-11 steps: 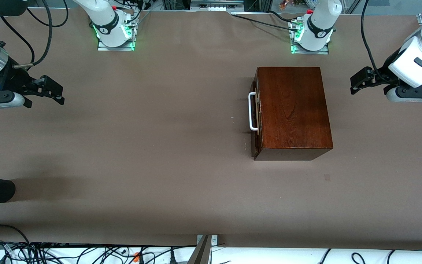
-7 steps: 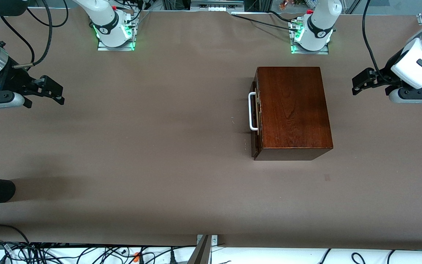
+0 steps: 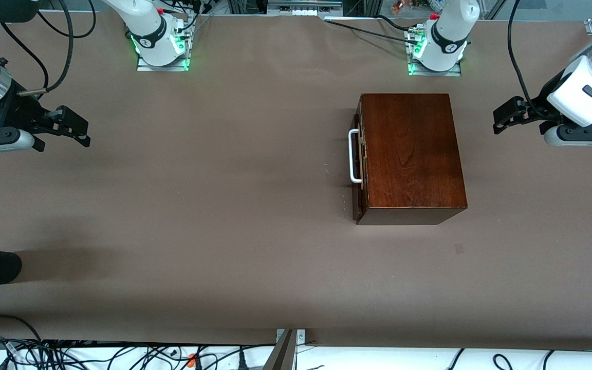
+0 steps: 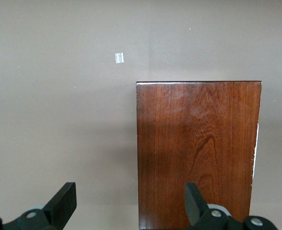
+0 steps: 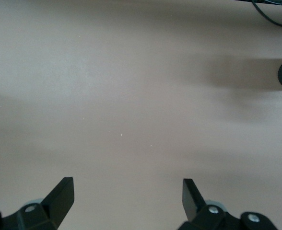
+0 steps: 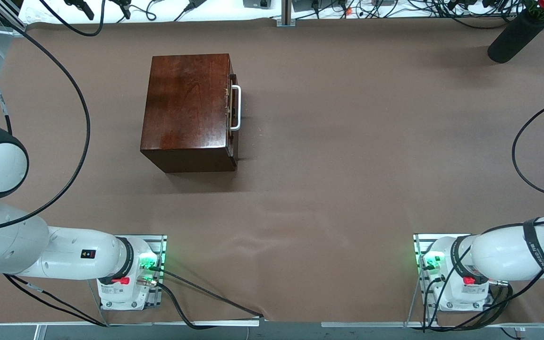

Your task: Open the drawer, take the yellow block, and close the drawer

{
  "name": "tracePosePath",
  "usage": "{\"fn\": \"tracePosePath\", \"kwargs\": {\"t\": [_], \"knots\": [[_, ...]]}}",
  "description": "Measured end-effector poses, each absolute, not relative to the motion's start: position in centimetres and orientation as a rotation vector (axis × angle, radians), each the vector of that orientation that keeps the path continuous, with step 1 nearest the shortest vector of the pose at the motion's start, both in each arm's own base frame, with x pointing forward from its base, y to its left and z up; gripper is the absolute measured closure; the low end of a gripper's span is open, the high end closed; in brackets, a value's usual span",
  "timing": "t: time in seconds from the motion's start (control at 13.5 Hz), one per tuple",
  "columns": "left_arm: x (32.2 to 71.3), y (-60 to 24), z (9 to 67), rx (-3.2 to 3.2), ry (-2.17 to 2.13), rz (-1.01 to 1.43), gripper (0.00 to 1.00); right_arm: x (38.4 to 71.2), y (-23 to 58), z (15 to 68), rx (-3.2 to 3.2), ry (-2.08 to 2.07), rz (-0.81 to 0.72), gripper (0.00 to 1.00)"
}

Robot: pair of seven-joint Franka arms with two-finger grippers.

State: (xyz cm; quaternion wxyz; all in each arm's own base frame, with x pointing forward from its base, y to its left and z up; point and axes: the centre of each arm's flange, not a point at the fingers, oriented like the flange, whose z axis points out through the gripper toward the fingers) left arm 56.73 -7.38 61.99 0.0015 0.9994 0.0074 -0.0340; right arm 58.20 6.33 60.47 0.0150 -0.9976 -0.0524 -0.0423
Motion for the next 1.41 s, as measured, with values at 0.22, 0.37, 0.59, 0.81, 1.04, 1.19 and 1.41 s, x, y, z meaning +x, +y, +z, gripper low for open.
{"fn": "tracePosePath", "kwargs": {"t": [0.22, 0.37, 0.59, 0.81, 1.04, 1.19, 1.41], "knots": [[56.8, -7.4, 61.9, 3.137, 0.023, -0.109, 0.0, 58.2, 6.3, 60.5, -3.104, -0.163, -0.132, 0.0], [56.7, -7.4, 61.8, 3.137, 0.022, -0.118, 0.0, 58.2, 6.3, 60.5, -3.104, -0.163, -0.133, 0.0], [56.7, -8.3, 61.2, 3.138, -0.004, -0.159, 0.0, 58.2, 6.3, 60.5, -3.104, -0.163, -0.133, 0.0], [56.7, -11.8, 59.5, 3.133, -0.104, -0.22, 0.0, 58.2, 6.3, 60.5, -3.104, -0.163, -0.134, 0.0], [55.5, -19.5, 57.2, 3.121, -0.311, -0.283, 0.0, 58.2, 6.3, 60.5, -3.104, -0.163, -0.134, 0.0], [54.1, -25.6, 54.8, 3.116, -0.44, -0.337, 0.0, 58.2, 6.3, 60.5, -3.104, -0.163, -0.134, 0.0], [53.7, -33.0, 50.1, 3.122, -0.436, -0.312, 0.0, 58.2, 6.3, 60.5, -3.103, -0.163, -0.137, 0.0]]}}
